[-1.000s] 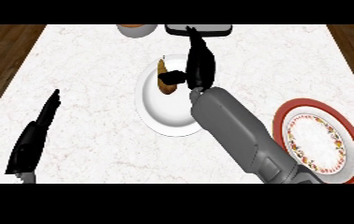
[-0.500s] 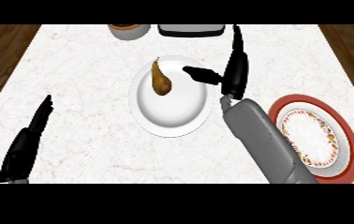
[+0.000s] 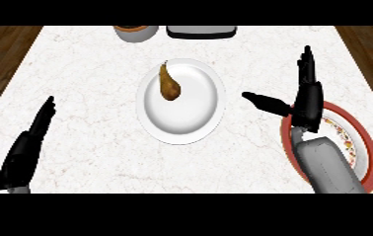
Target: Pick the pear from the plate and place it in the plate
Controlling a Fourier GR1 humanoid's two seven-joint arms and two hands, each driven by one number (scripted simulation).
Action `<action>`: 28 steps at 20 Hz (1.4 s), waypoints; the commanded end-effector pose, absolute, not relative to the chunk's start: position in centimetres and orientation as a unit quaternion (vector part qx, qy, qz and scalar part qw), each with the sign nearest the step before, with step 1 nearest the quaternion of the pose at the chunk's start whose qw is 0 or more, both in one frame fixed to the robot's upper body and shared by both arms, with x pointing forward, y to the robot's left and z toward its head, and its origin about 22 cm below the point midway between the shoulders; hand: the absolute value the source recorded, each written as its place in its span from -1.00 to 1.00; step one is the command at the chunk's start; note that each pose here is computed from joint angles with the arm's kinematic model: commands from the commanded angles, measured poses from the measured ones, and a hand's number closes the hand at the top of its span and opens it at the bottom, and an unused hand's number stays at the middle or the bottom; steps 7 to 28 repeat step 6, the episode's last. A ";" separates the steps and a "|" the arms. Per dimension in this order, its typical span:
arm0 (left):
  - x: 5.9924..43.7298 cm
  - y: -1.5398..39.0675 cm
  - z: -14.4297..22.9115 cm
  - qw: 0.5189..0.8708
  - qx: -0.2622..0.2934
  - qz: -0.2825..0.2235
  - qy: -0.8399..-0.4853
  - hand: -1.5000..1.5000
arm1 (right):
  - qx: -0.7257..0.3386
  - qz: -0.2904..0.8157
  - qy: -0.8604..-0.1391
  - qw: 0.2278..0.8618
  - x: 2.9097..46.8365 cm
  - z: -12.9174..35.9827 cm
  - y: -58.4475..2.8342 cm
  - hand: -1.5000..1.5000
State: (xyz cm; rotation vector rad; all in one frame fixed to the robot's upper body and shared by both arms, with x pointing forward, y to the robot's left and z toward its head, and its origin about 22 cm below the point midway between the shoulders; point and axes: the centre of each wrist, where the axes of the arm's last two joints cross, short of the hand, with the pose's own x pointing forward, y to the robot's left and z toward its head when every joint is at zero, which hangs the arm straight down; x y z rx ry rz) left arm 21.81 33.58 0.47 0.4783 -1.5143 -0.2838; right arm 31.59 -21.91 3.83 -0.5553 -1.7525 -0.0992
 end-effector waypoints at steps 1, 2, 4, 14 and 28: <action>21.9 34.5 -0.9 0.696 0.212 -0.123 -0.675 0.00 | -0.232 -0.035 -0.768 0.595 30.8 4.4 -26.9 -1.00; 21.0 35.1 -1.5 0.692 0.210 -0.126 -0.680 0.00 | -0.239 -0.033 -0.765 0.597 30.2 2.8 -25.8 -1.00; 23.8 32.4 -0.6 0.695 0.204 -0.130 -0.677 0.00 | -0.243 -0.035 -0.760 0.602 29.5 4.6 -28.3 -1.00; 22.8 32.4 0.1 0.688 0.213 -0.130 -0.681 0.00 | -0.247 -0.036 -0.756 0.606 28.6 3.8 -29.4 -1.00; 22.8 32.4 0.1 0.688 0.213 -0.130 -0.681 0.00 | -0.247 -0.036 -0.756 0.606 28.6 3.8 -29.4 -1.00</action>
